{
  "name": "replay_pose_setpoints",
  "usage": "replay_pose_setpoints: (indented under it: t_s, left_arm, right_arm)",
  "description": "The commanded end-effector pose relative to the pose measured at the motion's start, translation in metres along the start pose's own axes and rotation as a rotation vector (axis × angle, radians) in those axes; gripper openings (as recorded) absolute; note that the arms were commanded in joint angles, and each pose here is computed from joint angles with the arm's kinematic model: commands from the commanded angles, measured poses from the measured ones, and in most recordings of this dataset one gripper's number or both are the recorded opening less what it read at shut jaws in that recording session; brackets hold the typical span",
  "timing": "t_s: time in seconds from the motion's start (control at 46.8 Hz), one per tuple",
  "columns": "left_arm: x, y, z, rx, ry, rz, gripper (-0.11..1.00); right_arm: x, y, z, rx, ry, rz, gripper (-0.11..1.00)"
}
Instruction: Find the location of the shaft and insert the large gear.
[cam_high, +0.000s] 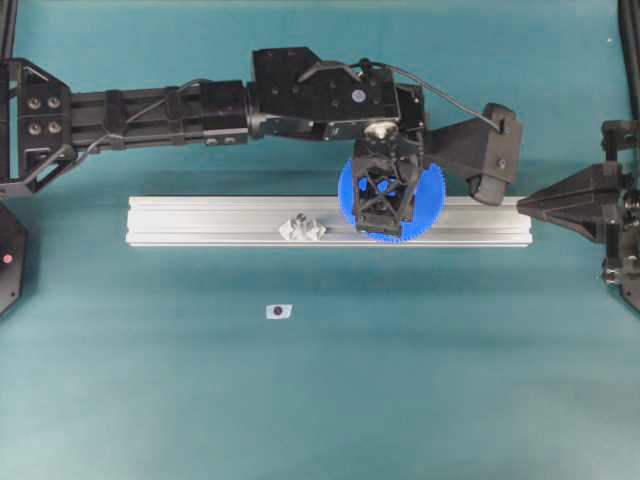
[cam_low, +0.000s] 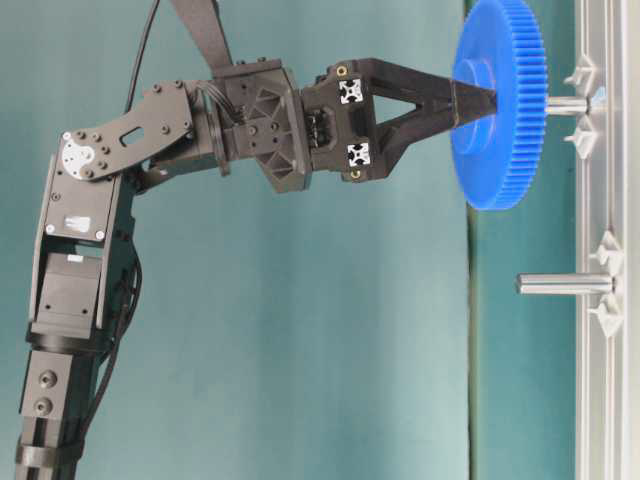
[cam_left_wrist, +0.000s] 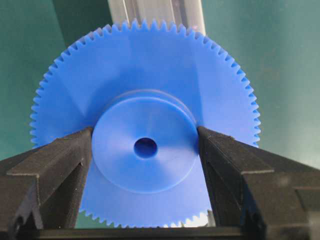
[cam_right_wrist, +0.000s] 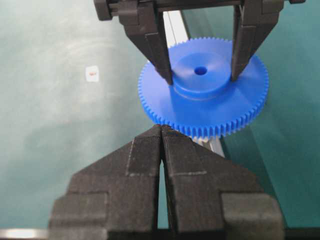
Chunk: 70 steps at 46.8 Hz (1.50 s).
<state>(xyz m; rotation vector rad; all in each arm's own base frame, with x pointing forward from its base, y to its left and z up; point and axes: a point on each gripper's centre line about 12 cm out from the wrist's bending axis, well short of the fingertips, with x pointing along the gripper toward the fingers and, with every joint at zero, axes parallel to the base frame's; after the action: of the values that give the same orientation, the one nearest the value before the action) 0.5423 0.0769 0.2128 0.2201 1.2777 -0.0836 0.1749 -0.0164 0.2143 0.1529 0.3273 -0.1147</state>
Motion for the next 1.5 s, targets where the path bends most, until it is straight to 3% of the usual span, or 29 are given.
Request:
replay_pose_setpoints:
  t_s: [0.0, 0.984, 1.24, 1.368, 1.475]
  left_arm:
    - [-0.0218, 0.0145, 0.0048, -0.015, -0.055, 0.033, 0.71]
    - [-0.0241, 0.0110, 0.0076, -0.008, -0.053, 0.028, 0.71]
    - [-0.0241, 0.0110, 0.0076, -0.033, -0.054, 0.027, 0.72]
    - [-0.0277, 0.0106, 0.0089, -0.056, -0.063, 0.029, 0.91]
    - [-0.0272, 0.0106, 0.0090, -0.059, -0.061, 0.029, 0.93]
  right_arm:
    - [0.0009, 0.0000, 0.0042, 0.012, -0.010, -0.002, 0.01]
    - [0.0007, -0.0001, 0.0036, 0.013, -0.008, -0.002, 0.01]
    - [0.0007, -0.0001, 0.0036, 0.015, -0.008, -0.002, 0.01]
    - [0.0007, -0.0001, 0.0036, 0.013, -0.008, -0.002, 0.01]
    - [0.0007, -0.0001, 0.0032, 0.013, -0.005, -0.002, 0.01]
